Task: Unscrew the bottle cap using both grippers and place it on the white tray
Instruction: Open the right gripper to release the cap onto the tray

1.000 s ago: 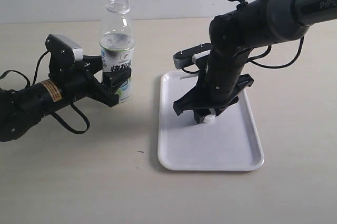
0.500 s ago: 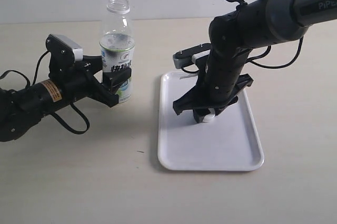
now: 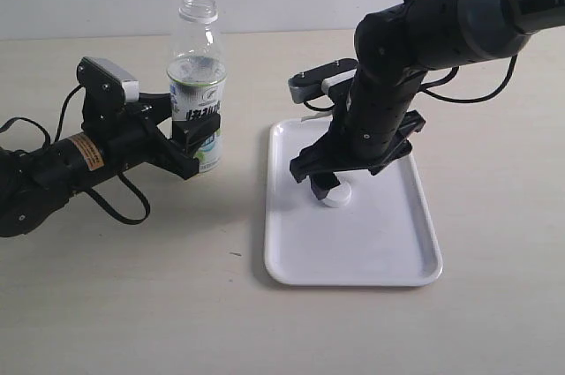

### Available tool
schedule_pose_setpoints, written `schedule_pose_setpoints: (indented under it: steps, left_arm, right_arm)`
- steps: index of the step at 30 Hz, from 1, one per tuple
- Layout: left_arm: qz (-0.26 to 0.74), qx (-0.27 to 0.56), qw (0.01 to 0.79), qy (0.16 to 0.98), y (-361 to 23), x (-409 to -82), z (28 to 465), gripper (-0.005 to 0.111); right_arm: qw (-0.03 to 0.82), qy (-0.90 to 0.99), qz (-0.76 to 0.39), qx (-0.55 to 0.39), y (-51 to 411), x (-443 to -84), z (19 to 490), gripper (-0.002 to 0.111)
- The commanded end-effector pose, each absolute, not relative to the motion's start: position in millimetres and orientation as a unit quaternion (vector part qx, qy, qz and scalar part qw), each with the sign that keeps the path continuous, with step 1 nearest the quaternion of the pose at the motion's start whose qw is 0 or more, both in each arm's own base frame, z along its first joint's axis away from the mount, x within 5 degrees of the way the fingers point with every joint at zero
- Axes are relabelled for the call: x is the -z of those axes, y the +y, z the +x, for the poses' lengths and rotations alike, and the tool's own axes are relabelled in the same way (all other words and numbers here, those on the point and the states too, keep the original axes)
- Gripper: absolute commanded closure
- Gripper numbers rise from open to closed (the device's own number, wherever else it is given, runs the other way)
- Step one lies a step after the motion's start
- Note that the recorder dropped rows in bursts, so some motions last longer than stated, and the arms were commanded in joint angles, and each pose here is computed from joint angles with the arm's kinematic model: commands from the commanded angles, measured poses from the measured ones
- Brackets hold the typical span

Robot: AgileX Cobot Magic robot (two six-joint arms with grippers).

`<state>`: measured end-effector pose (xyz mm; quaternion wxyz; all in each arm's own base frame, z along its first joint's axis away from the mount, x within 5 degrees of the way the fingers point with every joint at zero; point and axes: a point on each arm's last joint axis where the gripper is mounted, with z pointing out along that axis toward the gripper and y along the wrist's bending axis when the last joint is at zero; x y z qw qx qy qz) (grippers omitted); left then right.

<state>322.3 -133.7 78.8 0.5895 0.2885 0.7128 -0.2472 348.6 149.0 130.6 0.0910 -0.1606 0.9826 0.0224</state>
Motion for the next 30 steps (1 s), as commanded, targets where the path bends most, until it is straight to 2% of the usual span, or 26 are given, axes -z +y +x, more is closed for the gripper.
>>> schedule_pose_setpoints:
  steps: [1, 7, 9, 10, 13, 18, 24, 30]
  left_arm:
    - [0.285, 0.252, 0.603, 0.701, -134.8, -85.0, 322.8, 0.107]
    - [0.287, 0.254, 0.602, 0.7, -135.2, -84.9, 322.5, 0.106]
    - [0.295, 0.258, 0.6, 0.698, -136.3, -84.7, 321.3, 0.098]
    - [0.295, 0.258, 0.6, 0.698, -136.3, -84.7, 321.3, 0.087]
    - [0.295, 0.258, 0.6, 0.698, -136.3, -84.7, 321.3, 0.076]
    - [0.296, 0.259, 0.599, 0.697, -136.5, -84.7, 321.1, 0.071]
    - [0.296, 0.259, 0.599, 0.698, -136.4, -84.4, 320.6, 0.057]
    - [0.296, 0.259, 0.599, 0.698, -136.4, -84.4, 320.6, 0.049]
  right_arm:
    - [0.106, 0.977, -0.182, -0.016, 146.2, -140.3, 350.1, 0.031]
    - [0.117, 0.969, -0.219, 0.001, 142.8, -151.7, 349.2, 0.031]
    - [0.123, 0.966, -0.229, 0.012, 141.0, -155.1, 349.7, 0.031]
    - [0.126, 0.964, -0.232, 0.015, 140.4, -156.7, 349.9, 0.031]
    - [0.128, 0.964, -0.233, 0.016, 140.3, -157.1, 350.1, 0.031]
    - [0.13, 0.963, -0.234, 0.016, 140.4, -157.2, 350.4, 0.031]
    - [0.13, 0.962, -0.238, 0.018, 140.3, -157.2, 350.6, 0.031]
    - [0.128, 0.962, -0.24, 0.018, 140.1, -157.1, 350.2, 0.031]
